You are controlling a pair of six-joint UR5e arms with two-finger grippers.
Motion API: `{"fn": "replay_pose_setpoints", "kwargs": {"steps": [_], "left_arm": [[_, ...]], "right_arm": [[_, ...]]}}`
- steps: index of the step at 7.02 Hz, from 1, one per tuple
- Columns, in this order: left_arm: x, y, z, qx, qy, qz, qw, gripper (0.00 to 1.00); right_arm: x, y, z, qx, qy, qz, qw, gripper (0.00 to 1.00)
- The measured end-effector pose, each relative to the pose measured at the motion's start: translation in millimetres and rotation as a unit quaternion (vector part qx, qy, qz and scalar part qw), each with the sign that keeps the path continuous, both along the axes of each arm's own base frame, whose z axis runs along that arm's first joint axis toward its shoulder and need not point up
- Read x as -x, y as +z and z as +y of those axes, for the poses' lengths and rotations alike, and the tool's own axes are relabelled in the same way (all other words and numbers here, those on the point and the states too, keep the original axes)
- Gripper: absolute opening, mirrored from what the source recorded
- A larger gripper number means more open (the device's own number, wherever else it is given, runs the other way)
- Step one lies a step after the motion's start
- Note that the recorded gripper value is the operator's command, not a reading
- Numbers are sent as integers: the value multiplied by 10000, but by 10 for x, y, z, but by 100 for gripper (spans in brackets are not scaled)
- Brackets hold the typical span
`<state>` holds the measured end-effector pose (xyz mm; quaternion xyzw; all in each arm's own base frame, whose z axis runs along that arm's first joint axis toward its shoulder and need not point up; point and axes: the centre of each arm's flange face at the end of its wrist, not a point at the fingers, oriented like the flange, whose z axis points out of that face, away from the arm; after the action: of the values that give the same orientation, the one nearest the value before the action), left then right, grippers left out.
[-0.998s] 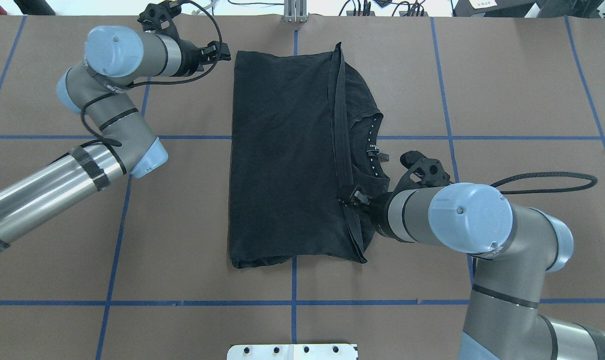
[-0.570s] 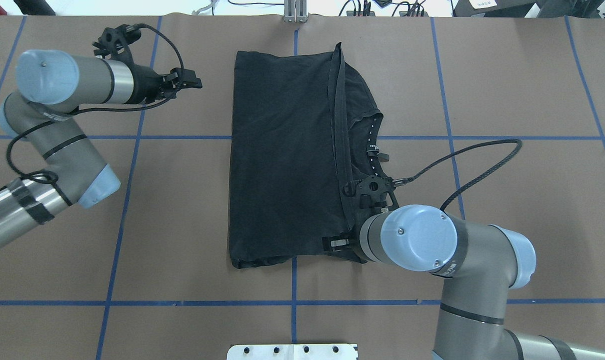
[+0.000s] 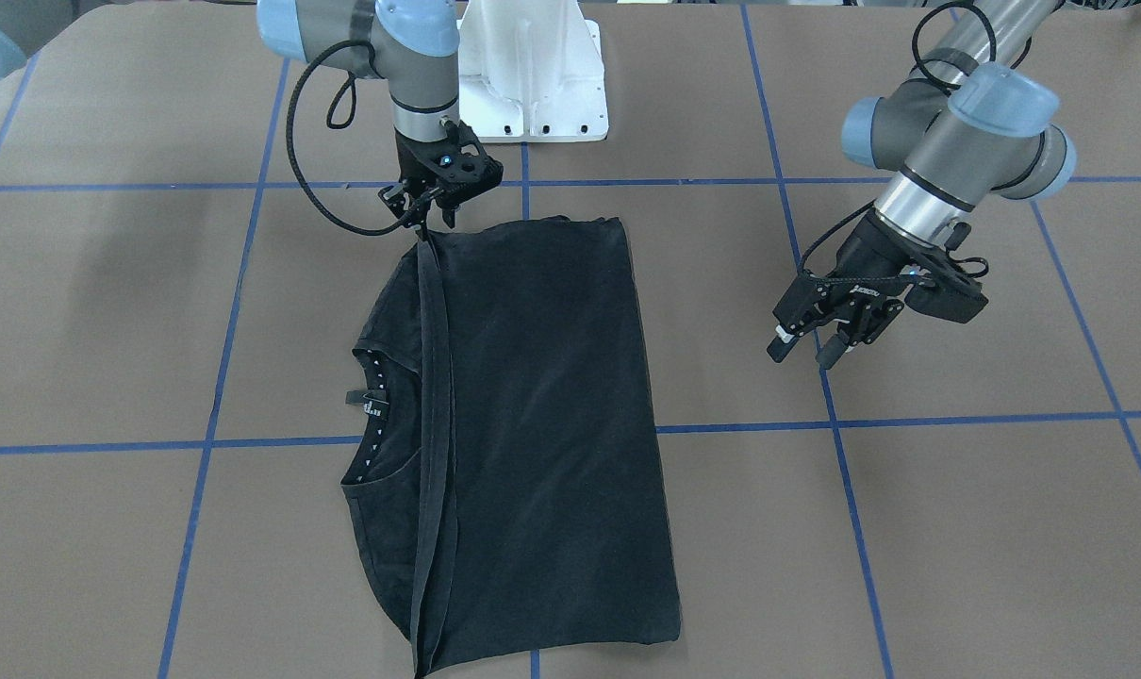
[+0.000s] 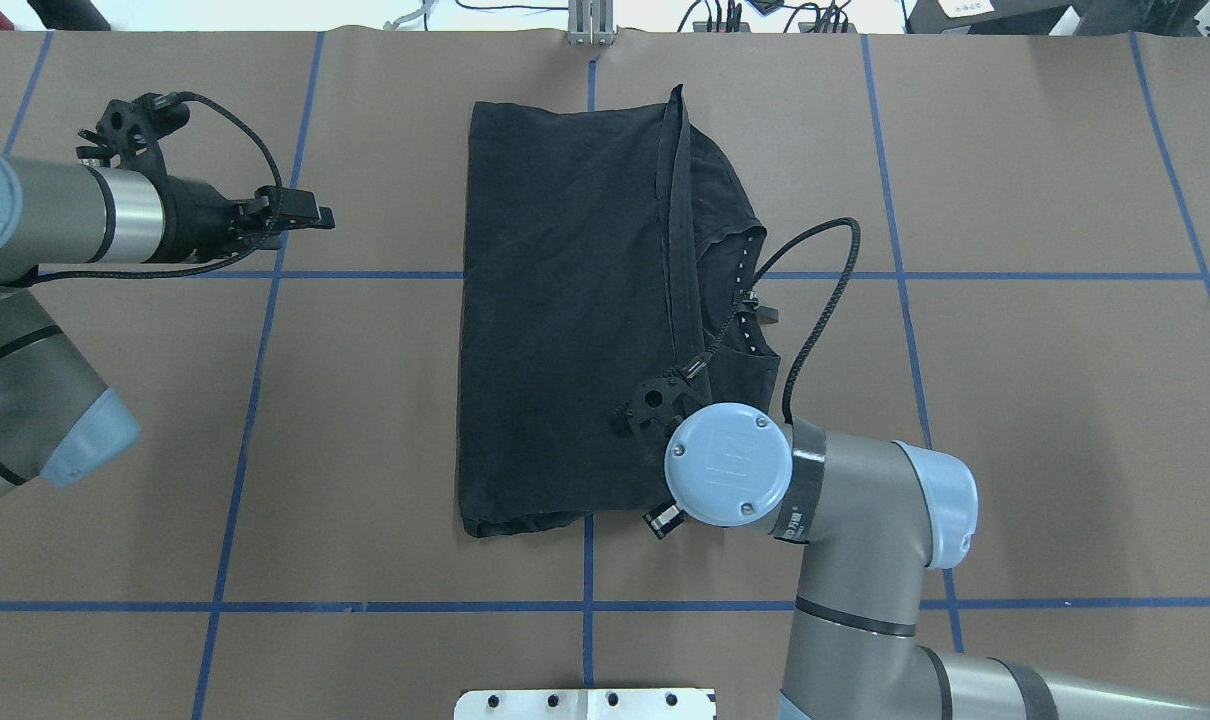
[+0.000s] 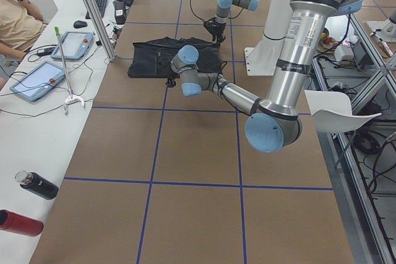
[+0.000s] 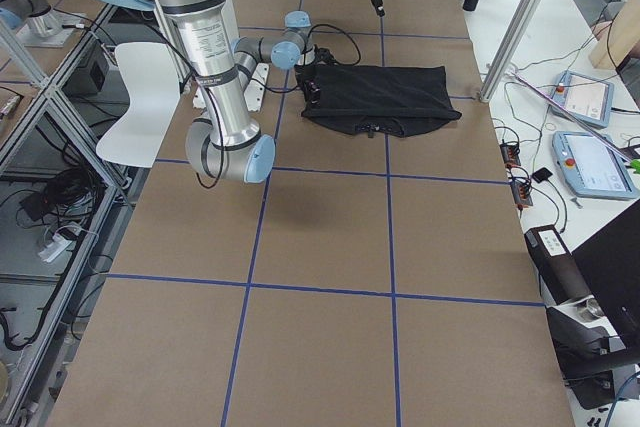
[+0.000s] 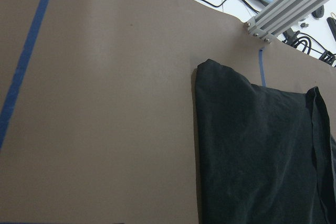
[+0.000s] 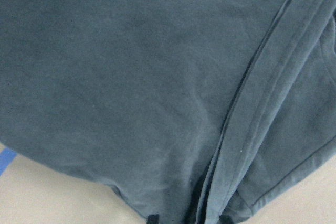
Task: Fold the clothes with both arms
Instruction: 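Release the shirt with the left gripper and move the right gripper to the near edge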
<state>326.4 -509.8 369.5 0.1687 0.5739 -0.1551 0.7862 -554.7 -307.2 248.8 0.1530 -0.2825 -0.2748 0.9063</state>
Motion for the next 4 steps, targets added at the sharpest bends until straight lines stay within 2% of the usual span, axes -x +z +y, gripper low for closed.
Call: {"fn": "replay_pose_setpoints", "kwargs": {"steps": [2, 3, 4], "left_arm": [[-11, 28, 11, 27, 10, -18, 10000, 83], [-16, 32, 14, 30, 12, -22, 10000, 83], [-25, 39, 16, 35, 15, -28, 10000, 83]], "right_arm": [[84, 26, -33, -27, -87, 259, 9996, 46], [103, 55, -43, -47, -108, 320, 9994, 40], [118, 80, -51, -62, -121, 364, 9992, 29]]}}
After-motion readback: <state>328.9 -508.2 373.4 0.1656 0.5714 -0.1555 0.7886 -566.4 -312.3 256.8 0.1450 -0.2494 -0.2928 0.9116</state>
